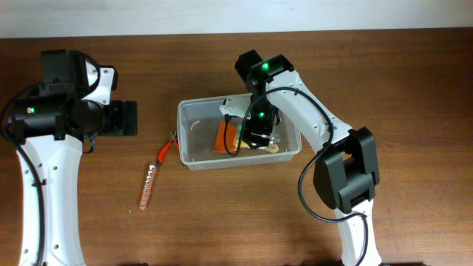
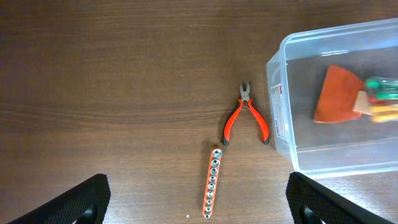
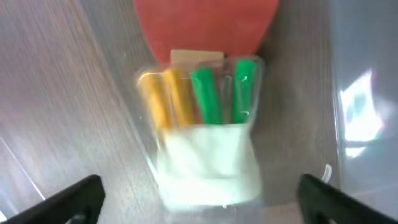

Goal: Pack container
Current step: 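Carry the marker pack over the container and lower it in, then open the right gripper and raise it away to the upper right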

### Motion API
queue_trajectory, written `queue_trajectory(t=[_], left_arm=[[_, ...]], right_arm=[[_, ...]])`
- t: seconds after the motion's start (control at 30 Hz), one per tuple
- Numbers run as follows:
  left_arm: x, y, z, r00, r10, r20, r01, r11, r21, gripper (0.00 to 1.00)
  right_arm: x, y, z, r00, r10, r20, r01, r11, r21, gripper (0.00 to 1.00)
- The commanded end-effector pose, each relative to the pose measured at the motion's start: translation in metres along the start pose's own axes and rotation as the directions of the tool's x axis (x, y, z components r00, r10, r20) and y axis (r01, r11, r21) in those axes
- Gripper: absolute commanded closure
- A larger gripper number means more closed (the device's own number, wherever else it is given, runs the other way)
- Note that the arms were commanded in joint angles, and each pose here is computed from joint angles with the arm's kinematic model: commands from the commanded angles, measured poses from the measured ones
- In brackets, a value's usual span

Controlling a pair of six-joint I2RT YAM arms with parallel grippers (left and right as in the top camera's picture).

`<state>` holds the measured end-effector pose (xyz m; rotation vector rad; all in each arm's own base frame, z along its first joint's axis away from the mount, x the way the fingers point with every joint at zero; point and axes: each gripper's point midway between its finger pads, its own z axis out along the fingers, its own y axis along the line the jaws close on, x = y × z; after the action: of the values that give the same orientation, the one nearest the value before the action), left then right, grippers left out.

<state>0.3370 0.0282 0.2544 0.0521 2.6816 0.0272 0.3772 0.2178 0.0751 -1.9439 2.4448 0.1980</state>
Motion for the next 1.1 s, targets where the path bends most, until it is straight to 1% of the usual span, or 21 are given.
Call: queue_trajectory(t=[0.0,0.1,0.17,0.23,0.3,0.37,0.43,0.57,0.6,0.67,0.7,0.77,0.9,1.0,1.07], left_arm=[[0.001,-0.001,0.001,1.0,0.018,-0.001,-0.018,1.0,0.004,0.07],[0.001,-0.001,0.001,1.0,0.018,-0.001,-0.018,1.0,0.003,0.07],[0.002,0.001,0.001,1.0,0.018,-0.003,-0.018,1.0,-0.007,0.06],[0.002,0.002,0.001,1.0,0.019,-0.004,-0.019,1.0,-0.014,0.06],[0.002,0.002,0.001,1.0,0.022,-0.004,-0.022,1.0,-0.013,0.04],[0.003,0.0,0.001,0.999,0.046,-0.009,-0.046,0.999,-0.01,0.03],[0.006,-0.003,0.001,0.998,0.063,-0.021,-0.063,0.998,-0.004,0.02],[0.011,-0.014,0.001,0.995,0.087,-0.044,-0.087,0.996,0.016,0.0],[0.014,-0.018,0.001,0.994,0.098,-0.056,-0.097,0.995,0.023,0.0],[0.023,-0.025,0.004,0.989,0.116,-0.091,-0.113,0.993,0.039,0.0],[0.029,-0.027,0.006,0.986,0.121,-0.116,-0.117,0.992,0.046,0.01],[0.044,-0.03,0.015,0.979,0.111,-0.172,-0.102,0.993,0.057,0.01],[0.079,-0.032,0.049,0.956,0.095,-0.277,-0.078,0.994,0.071,0.01],[0.099,-0.033,0.078,0.946,0.096,-0.308,-0.076,0.994,0.076,0.01],[0.112,-0.035,0.095,0.941,0.102,-0.324,-0.079,0.993,0.083,0.01]], right_arm=[[-0.005,0.004,-0.013,0.999,-0.007,0.033,0.006,1.0,0.008,0.01],[-0.006,-0.001,-0.034,0.998,0.039,0.053,-0.042,0.997,0.067,0.01],[-0.002,-0.008,-0.058,0.995,0.086,0.058,-0.094,0.984,0.152,0.01],[0.004,-0.017,-0.089,0.983,0.164,0.081,-0.179,0.95,0.254,0.01],[0.012,-0.024,-0.131,0.96,0.236,0.151,-0.275,0.897,0.346,0.01],[0.023,-0.026,-0.173,0.929,0.278,0.244,-0.358,0.843,0.401,0.01],[0.041,-0.026,-0.22,0.872,0.329,0.363,-0.47,0.772,0.428,0.01],[0.1,-0.023,-0.291,0.707,0.436,0.557,-0.691,0.594,0.412,0.01],[0.119,-0.022,-0.304,0.66,0.461,0.593,-0.739,0.541,0.401,0.01],[0.161,-0.02,-0.328,0.544,0.513,0.664,-0.835,0.411,0.367,0.01],[0.175,-0.019,-0.334,0.509,0.526,0.682,-0.858,0.372,0.354,0.01],[0.199,-0.015,-0.342,0.451,0.54,0.711,-0.89,0.337,0.309,0.01],[0.223,-0.014,-0.342,0.367,0.572,0.734,-0.922,0.328,0.206,0.01],[0.233,-0.018,-0.336,0.337,0.598,0.727,-0.933,0.314,0.174,0.02],[0.236,-0.023,-0.332,0.333,0.608,0.721,-0.936,0.308,0.172,0.01]])
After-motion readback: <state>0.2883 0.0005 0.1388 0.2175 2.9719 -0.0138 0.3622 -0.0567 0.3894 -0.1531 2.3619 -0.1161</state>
